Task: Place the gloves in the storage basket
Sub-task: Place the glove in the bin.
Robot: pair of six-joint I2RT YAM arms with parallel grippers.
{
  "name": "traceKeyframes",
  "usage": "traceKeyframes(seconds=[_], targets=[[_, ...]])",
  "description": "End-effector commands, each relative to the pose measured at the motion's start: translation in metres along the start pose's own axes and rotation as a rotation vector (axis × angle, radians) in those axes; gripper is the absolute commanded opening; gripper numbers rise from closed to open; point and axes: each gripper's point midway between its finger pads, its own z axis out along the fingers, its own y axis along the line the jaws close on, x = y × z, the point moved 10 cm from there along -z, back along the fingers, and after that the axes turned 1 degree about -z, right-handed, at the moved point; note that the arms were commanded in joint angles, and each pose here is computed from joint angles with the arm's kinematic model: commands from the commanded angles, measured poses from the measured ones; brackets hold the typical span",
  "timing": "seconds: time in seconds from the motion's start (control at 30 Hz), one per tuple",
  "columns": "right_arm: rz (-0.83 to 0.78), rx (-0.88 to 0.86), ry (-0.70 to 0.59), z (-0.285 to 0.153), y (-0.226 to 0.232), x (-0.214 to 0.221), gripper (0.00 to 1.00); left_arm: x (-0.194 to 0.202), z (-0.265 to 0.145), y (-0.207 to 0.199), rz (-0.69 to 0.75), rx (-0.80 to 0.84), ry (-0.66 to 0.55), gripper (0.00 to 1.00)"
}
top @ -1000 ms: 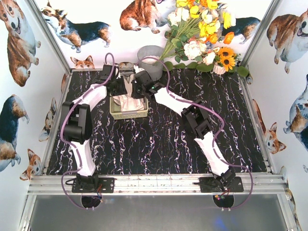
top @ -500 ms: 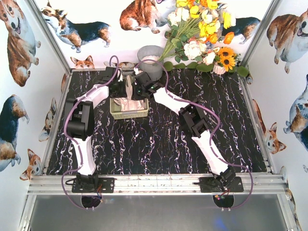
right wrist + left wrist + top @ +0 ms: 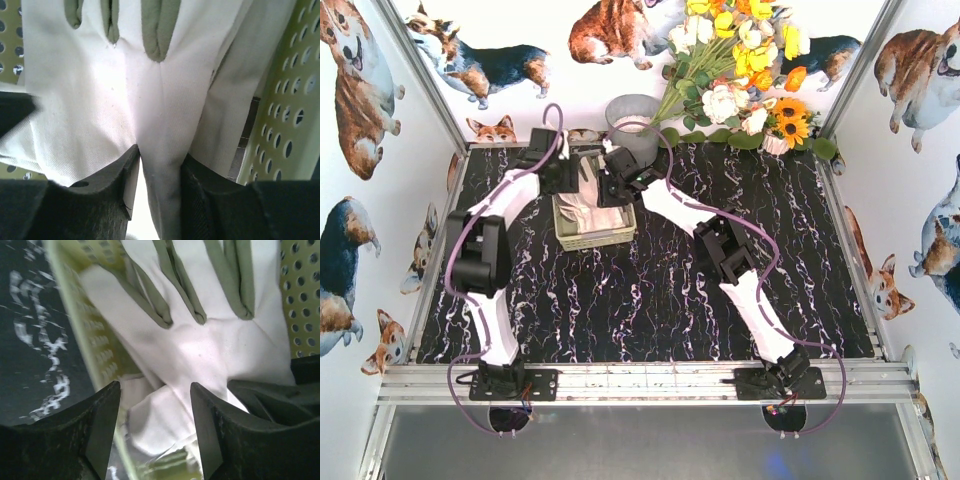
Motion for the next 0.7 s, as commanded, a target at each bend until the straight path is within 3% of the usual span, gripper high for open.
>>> traceKeyframes(seconds=[0.0, 0.2, 0.67], targets=[[0.001, 0.079, -0.080, -0.028, -0.014, -0.034, 0.35, -0.038, -0.052, 0.009, 0.060, -0.066, -0.150, 0.55], [0.002, 0.071, -0.124, -0.047, -0.007, -0.050, 0.57, -0.037, -0.066, 0.007, 0.053, -0.063, -0.122, 0.57], [-0.036, 0.051, -0.224, -0.105, 0.009, -0.084, 0.75, -0.037, -0.035, -0.014, -0.170, 0.129, -0.046, 0.58]])
